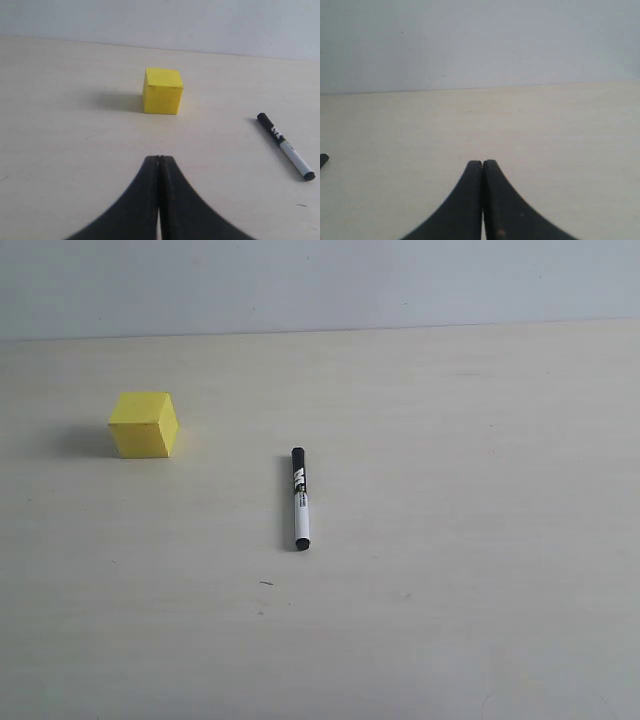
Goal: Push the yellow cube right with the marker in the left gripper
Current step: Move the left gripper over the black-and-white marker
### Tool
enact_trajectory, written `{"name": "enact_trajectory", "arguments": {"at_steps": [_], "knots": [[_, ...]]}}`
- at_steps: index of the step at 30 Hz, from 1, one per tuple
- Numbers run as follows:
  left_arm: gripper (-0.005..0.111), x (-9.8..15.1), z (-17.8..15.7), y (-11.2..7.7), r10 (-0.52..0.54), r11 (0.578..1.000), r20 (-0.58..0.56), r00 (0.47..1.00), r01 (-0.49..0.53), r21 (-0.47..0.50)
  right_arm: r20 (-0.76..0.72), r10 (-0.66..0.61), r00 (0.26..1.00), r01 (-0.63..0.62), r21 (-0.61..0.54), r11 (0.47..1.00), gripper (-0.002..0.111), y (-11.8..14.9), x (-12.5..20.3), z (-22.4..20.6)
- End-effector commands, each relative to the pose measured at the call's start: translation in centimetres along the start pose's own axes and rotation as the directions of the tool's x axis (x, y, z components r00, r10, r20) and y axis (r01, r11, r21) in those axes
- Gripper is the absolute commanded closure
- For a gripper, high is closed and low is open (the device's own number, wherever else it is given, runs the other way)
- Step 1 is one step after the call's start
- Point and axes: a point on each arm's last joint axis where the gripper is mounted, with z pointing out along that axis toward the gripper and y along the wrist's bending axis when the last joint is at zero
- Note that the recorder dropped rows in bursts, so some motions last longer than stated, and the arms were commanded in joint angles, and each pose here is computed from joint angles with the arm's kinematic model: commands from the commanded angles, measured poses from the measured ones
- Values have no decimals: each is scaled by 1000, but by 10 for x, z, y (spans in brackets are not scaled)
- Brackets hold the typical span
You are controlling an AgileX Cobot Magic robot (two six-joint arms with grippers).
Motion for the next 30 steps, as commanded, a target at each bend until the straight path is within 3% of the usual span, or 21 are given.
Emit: {"name": "enact_trajectory", "arguments": {"at_steps": [1,17,18,20,21,23,25,28,30], "knots": [[107,1,0,0,-12,1000,4,1000,12,0,9,0,1000,0,5,1000,108,0,0,0],[107,1,0,0,-12,1000,4,1000,12,0,9,0,1000,0,5,1000,108,0,0,0],[107,0,0,0,20,1000,16,1000,-20,-1,9,0,1000,0,5,1000,108,0,0,0],[107,-5,0,2,251,968,55,967,-249,-40,9,0,1000,0,5,1000,108,0,0,0],[107,-7,0,2,263,965,85,961,-261,-42,9,0,1000,0,5,1000,108,0,0,0],[107,-15,-1,-2,60,998,176,983,-64,15,9,0,1000,0,5,1000,108,0,0,0],[107,-29,-5,-4,-51,998,325,944,33,62,9,0,1000,0,5,1000,108,0,0,0],[107,-41,-10,-4,-361,931,414,836,300,206,9,0,1000,0,5,1000,108,0,0,0],[107,-51,-16,-4,-486,873,483,728,380,307,9,0,1000,0,5,1000,108,0,0,0]]}}
